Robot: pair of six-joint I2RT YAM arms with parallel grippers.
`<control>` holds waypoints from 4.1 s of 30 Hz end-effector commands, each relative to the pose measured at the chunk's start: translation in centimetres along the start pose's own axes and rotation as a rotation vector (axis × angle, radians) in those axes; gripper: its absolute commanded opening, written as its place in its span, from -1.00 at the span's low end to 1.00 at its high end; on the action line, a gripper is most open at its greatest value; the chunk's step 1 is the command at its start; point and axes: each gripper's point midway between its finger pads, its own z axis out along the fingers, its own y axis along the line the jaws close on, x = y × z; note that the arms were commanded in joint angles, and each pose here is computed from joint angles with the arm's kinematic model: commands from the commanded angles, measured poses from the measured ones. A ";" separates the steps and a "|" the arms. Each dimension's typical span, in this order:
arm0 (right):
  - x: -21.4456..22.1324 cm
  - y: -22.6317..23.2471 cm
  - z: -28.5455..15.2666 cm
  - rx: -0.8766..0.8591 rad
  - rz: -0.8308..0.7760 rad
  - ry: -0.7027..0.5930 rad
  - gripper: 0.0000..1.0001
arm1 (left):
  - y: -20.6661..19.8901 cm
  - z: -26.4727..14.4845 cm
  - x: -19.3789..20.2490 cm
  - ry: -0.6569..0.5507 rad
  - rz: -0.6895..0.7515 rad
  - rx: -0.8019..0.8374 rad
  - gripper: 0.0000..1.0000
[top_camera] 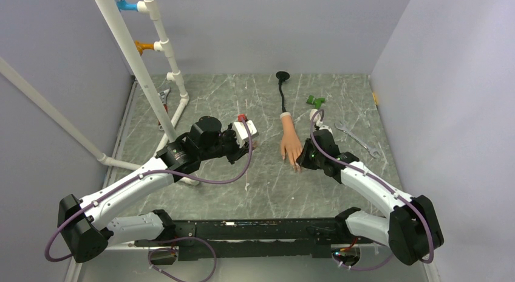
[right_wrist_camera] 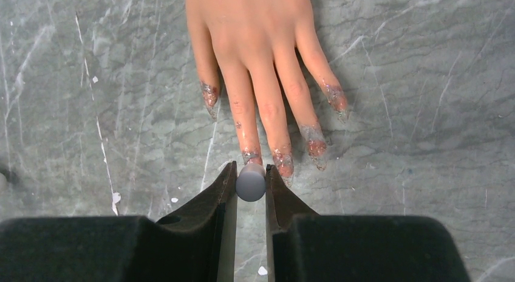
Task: Paint the nails
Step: Paint the nail polish on the nail.
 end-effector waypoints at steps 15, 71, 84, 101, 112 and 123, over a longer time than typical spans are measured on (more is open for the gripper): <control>-0.3 1.9 -0.6 -0.087 -0.035 0.034 -1.00 | 0.2 -0.3 -2.0 -0.047 0.021 -0.010 -1.00; 0.1 0.7 0.5 -0.077 -0.105 0.014 -1.00 | 0.3 -0.2 -1.8 -0.038 0.026 -0.015 -1.00; 1.3 0.8 0.1 -0.103 -0.088 0.042 -1.00 | 0.3 -0.3 -1.8 -0.038 0.027 -0.017 -1.00; 1.4 -0.2 -0.3 -0.054 -0.057 0.032 -1.00 | 0.3 -0.4 -1.9 -0.040 0.028 -0.015 -1.00; 0.1 -0.8 -0.3 -0.012 -0.027 -0.039 -1.00 | 0.3 -0.4 -1.9 -0.042 0.030 -0.017 -1.00; -0.6 0.0 0.0 -0.034 -0.032 -0.042 -1.00 | 0.3 -0.4 -2.0 -0.044 0.031 -0.017 -1.00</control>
